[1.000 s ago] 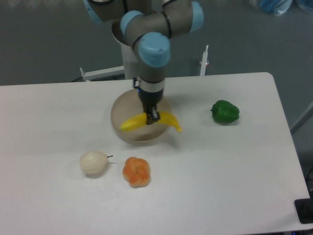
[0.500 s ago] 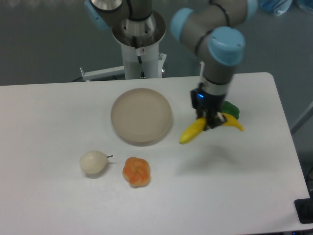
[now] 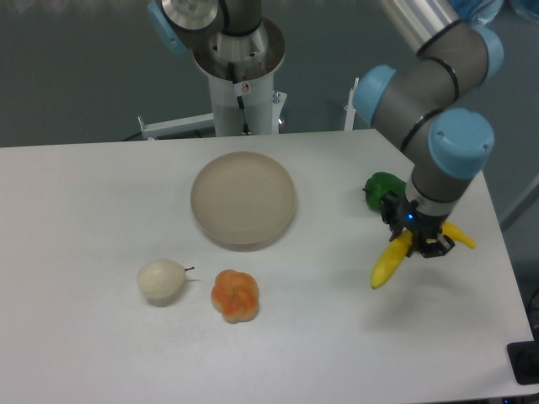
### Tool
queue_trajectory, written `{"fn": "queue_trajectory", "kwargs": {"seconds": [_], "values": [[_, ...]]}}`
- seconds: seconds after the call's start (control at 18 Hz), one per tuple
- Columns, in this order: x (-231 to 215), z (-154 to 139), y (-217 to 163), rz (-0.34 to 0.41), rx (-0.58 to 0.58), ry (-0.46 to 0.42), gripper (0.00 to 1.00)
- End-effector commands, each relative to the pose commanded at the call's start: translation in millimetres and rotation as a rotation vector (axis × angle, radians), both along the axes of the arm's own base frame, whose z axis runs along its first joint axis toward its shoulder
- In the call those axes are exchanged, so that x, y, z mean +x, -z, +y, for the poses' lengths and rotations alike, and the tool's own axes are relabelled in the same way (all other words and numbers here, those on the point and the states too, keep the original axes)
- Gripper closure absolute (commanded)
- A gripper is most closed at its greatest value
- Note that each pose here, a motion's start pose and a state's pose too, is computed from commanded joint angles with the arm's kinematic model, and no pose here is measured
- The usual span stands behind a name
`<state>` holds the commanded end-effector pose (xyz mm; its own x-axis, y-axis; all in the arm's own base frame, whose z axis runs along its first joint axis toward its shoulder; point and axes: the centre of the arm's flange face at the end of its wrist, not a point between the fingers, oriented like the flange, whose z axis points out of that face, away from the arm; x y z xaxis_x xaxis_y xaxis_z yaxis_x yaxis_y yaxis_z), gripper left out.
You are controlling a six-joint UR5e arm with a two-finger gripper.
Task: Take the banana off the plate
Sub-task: 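Hold the banana raised beside the green pepper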
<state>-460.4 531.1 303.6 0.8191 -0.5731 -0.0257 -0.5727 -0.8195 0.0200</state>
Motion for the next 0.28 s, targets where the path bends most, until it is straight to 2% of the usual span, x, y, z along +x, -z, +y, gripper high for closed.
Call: {"fn": "queue_trajectory", "kwargs": {"seconds": [0.28], "values": [[-1.6, 2.8, 6.3, 0.009, -0.018, 0.004, 0.9]]}}
